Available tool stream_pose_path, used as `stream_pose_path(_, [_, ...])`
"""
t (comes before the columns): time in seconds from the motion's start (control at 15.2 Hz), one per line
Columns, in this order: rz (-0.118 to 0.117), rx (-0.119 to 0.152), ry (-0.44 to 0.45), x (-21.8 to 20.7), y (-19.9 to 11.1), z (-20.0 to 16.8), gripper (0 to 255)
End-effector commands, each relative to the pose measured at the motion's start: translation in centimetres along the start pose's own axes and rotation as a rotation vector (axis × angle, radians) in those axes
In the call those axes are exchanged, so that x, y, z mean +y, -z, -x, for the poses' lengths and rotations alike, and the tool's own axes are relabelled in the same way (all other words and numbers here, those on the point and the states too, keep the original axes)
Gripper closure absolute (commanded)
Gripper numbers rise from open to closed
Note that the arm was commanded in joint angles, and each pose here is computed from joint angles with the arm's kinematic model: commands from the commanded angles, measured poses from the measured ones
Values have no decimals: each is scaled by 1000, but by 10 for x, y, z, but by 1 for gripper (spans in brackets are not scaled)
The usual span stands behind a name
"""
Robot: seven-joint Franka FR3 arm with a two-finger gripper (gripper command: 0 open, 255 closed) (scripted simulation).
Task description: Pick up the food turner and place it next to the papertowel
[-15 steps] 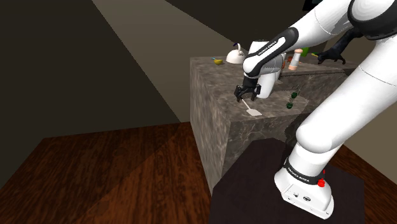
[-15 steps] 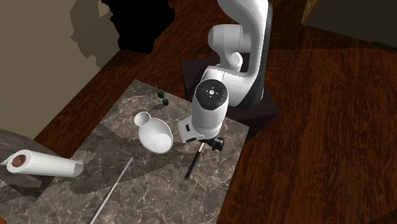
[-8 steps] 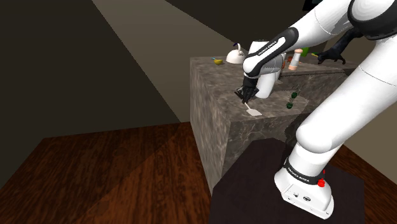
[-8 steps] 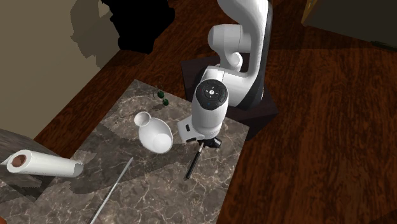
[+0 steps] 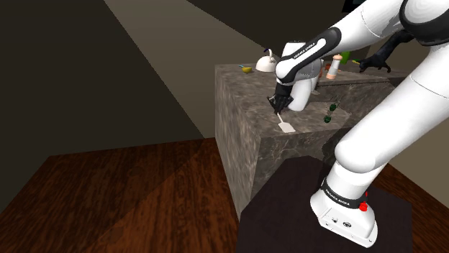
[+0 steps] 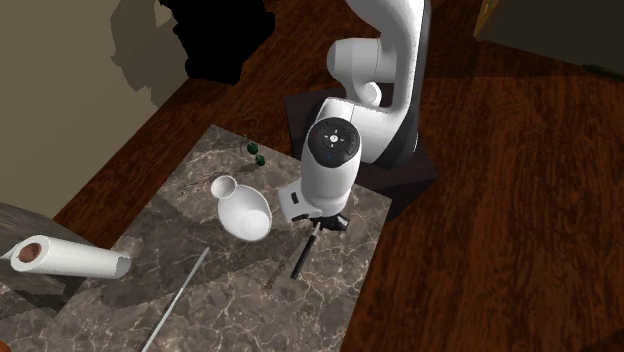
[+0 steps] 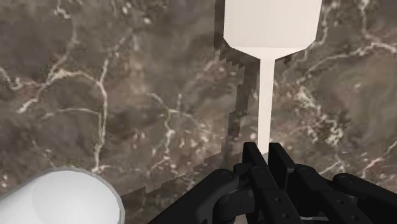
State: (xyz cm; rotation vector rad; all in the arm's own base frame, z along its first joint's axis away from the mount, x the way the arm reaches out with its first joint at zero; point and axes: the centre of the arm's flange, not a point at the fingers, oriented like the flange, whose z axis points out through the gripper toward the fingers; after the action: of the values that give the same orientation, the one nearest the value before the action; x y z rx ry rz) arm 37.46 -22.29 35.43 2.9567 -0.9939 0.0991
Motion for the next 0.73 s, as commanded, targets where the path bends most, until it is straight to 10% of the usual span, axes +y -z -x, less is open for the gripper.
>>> stream_pose_path(0.0, [0,0,0,0,11,0,255])
stream_pose_path(0.66, [0,0,0,0,63,-4,255])
